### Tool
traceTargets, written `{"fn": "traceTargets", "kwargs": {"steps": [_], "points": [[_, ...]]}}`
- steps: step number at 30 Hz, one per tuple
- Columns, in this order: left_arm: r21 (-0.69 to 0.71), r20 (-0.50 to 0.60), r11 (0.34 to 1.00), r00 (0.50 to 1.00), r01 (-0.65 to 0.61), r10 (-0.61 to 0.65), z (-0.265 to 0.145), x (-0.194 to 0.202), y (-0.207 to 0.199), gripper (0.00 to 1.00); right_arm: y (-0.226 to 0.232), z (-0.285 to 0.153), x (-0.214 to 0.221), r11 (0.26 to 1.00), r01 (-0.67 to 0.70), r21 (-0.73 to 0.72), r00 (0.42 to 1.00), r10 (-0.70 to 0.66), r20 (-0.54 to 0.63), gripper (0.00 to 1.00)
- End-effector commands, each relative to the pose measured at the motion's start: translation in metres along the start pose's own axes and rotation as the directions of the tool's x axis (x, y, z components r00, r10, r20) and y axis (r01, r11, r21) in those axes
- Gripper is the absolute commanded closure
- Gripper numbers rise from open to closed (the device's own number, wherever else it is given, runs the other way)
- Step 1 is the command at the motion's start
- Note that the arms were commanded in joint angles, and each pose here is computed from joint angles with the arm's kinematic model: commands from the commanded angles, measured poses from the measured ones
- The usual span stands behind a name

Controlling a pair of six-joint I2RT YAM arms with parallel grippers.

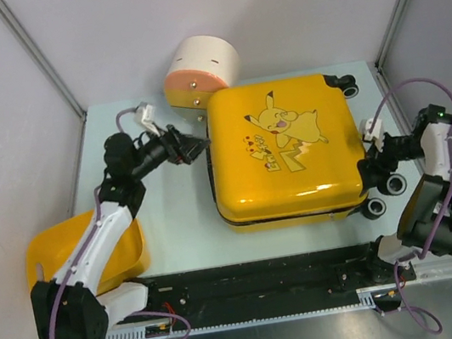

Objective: Open, take out, and arrange the luggage

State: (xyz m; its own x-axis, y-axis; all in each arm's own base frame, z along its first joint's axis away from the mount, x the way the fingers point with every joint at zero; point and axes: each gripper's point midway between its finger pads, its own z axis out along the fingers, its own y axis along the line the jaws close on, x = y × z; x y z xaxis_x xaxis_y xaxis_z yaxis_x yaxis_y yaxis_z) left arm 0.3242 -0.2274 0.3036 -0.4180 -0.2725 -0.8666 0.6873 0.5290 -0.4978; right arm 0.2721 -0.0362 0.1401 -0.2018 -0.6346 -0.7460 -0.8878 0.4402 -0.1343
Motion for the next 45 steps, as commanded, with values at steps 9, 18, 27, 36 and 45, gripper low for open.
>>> {"fn": "traceTargets", "kwargs": {"steps": [9, 18, 27, 36, 45], "points": [[-0.274, -0.006, 0.957, 0.995, 0.093, -0.098, -0.089, 0.009, 0.057, 0.10, 0.121, 0.050, -0.108, 0.924, -0.018, -0.382, 0.982, 0.087, 0.165, 0.52], [-0.256, -0.021, 0.964, 0.997, 0.067, -0.075, -0.089, 0.002, 0.054, 0.11, 0.158, 0.040, -0.117, 0.932, 0.090, -0.352, 0.964, 0.007, 0.265, 0.42], [-0.255, -0.038, 0.965, 0.996, 0.068, -0.080, -0.083, 0.000, 0.061, 0.12, 0.175, 0.044, -0.075, 0.918, 0.051, -0.392, 0.948, 0.079, 0.308, 0.26], [-0.278, -0.031, 0.958, 0.996, 0.068, -0.080, -0.082, -0.002, 0.067, 0.12, 0.181, 0.069, -0.069, 0.886, -0.037, -0.463, 0.903, 0.227, 0.364, 0.22], [-0.303, -0.042, 0.950, 0.995, 0.071, -0.088, -0.082, 0.006, 0.076, 0.12, 0.187, 0.079, -0.067, 0.861, -0.068, -0.504, 0.887, 0.283, 0.364, 0.46]]}}
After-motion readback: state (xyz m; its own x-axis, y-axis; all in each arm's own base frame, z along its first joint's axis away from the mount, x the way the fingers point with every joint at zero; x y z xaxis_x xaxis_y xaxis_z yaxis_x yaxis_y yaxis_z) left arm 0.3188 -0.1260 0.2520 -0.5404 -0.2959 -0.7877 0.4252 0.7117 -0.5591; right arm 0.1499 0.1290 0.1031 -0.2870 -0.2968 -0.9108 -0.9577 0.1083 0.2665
